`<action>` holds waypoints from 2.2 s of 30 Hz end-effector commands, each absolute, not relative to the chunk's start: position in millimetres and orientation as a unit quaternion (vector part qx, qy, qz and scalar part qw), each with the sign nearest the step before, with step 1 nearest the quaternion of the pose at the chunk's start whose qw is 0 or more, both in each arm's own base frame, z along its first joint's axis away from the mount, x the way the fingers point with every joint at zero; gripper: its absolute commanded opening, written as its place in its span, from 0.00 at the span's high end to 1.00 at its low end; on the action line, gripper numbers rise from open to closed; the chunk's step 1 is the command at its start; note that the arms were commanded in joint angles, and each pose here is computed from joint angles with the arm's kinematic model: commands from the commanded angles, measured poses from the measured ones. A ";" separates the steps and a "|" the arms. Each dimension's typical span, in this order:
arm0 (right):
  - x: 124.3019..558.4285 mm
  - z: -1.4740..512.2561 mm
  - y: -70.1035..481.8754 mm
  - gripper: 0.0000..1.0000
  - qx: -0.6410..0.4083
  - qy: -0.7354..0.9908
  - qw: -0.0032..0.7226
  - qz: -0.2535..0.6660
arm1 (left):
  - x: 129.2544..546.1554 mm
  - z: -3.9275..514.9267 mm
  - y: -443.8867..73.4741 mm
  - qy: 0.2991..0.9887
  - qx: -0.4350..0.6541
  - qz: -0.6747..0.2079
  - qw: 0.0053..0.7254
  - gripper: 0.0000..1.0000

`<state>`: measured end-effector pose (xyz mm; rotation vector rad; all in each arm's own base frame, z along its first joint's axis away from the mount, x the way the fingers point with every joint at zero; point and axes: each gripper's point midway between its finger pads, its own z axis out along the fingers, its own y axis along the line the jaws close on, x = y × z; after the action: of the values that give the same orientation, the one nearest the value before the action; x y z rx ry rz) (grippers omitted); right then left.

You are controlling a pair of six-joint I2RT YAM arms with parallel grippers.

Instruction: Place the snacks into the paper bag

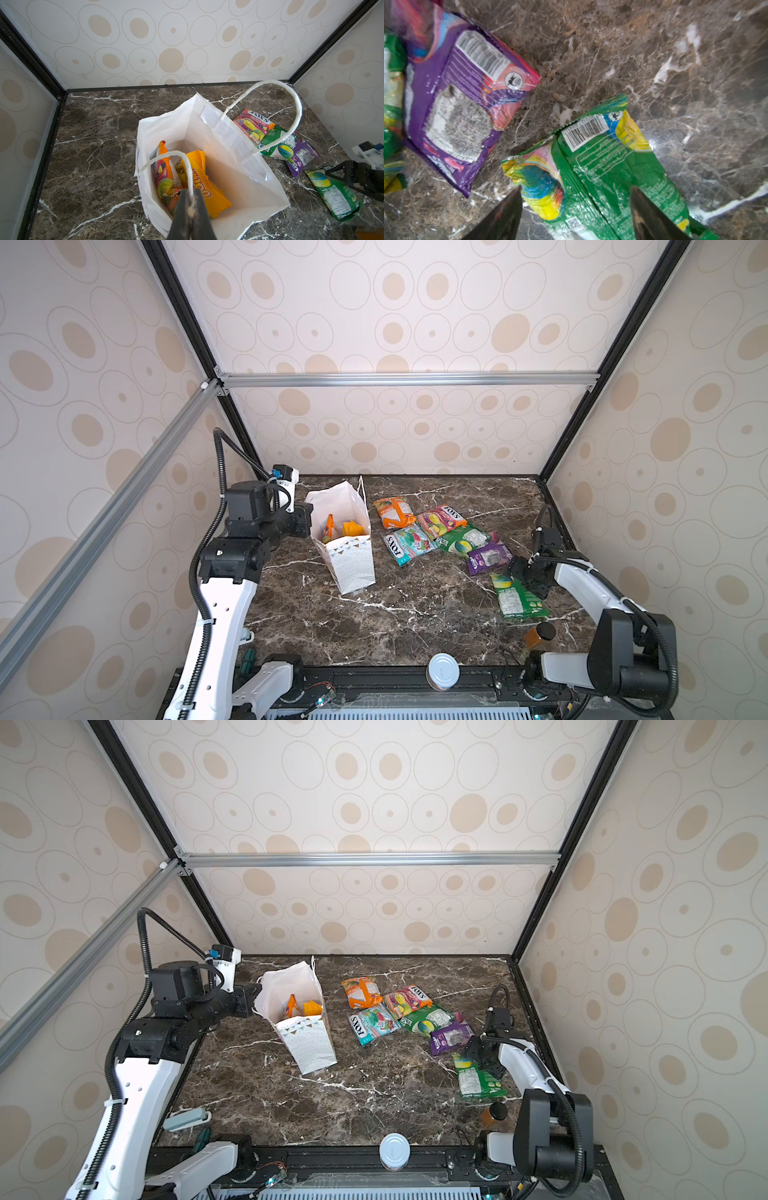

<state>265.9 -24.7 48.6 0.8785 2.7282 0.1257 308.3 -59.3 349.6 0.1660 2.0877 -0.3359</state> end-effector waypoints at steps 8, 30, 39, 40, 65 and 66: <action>266.5 38.8 -9.8 0.18 0.301 0.942 0.119 0.084 | 301.9 362.4 -59.6 0.848 0.079 -0.132 0.508 1.00; 254.6 28.2 80.2 0.20 0.245 0.950 0.113 0.156 | 301.8 365.3 -60.6 0.847 0.080 -0.135 0.508 1.00; 291.6 36.5 169.3 0.19 0.129 0.965 0.128 0.190 | 299.7 365.4 -58.3 0.848 0.078 -0.129 0.508 1.00; 293.5 38.5 176.8 0.20 0.116 0.967 0.128 0.189 | 298.9 366.4 -58.2 0.848 0.077 -0.128 0.509 1.00; 240.1 90.4 85.8 0.19 0.211 0.936 0.236 0.152 | 299.3 370.0 -55.7 0.847 0.076 -0.121 0.512 1.00; 239.4 86.0 86.7 0.19 0.213 0.936 0.232 0.156 | 299.9 369.8 -56.1 0.847 0.076 -0.122 0.512 1.00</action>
<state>242.6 82.1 91.0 0.5406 2.5711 0.3622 302.6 -54.7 353.5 0.1520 2.0748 -0.3067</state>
